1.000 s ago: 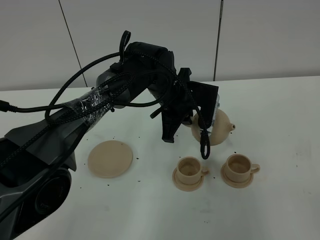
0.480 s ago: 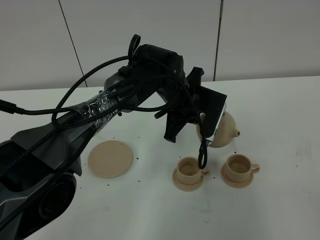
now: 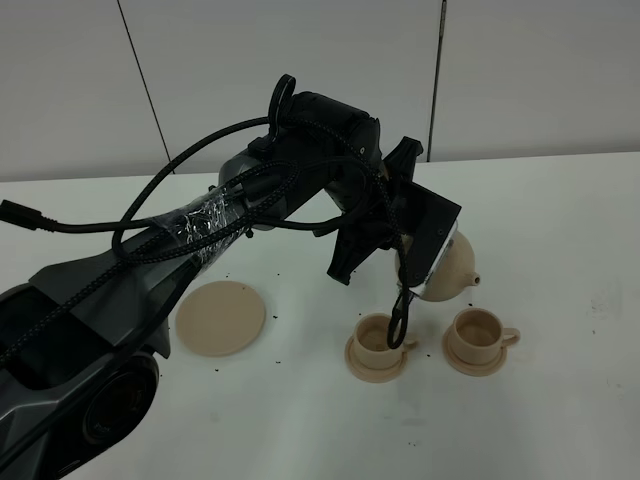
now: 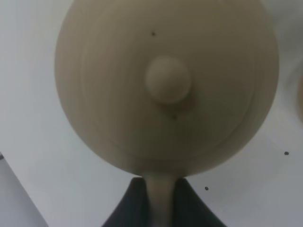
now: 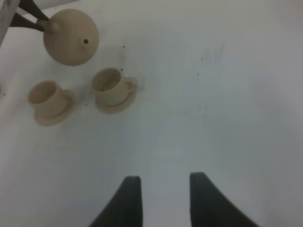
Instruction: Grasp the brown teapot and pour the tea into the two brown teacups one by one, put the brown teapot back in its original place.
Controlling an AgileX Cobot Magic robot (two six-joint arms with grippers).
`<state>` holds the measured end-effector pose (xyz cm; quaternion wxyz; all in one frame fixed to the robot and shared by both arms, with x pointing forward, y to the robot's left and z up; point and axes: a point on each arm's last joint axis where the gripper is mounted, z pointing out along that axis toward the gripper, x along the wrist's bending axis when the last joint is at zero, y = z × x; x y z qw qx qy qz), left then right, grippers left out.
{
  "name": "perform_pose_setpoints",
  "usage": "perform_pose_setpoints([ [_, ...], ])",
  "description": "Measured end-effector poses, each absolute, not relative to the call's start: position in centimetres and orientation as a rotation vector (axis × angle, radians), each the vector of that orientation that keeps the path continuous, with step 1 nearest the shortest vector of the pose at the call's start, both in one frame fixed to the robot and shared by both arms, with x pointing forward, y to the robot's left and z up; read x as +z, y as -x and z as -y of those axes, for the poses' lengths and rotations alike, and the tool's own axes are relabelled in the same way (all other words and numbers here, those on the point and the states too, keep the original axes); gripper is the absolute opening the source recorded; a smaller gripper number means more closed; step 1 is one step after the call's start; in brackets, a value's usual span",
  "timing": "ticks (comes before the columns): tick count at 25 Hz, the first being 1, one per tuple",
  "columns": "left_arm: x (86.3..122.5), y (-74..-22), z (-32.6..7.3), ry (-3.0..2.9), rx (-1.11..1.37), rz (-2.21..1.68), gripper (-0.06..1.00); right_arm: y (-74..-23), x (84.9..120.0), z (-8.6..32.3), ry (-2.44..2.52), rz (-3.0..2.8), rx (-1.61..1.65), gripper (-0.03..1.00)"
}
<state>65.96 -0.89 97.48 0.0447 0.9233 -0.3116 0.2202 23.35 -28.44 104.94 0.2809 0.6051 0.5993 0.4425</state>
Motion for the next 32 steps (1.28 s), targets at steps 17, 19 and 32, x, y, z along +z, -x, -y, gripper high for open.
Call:
perform_pose_setpoints([
  [17, 97.1, -65.7, 1.5, -2.784, 0.711, 1.219, 0.17, -23.3, 104.9, 28.4, -1.622, -1.606, 1.186, 0.24],
  [19, 96.5, -65.8, 1.5, -2.787, 0.700, 1.228, 0.17, -23.3, 104.9, 28.4, -1.622, -1.606, 1.186, 0.24],
  [32, 96.2, -66.0, 2.1, -2.755, 0.773, 1.286, 0.17, -23.3, 104.9, 28.4, -1.622, -1.606, 1.186, 0.24],
])
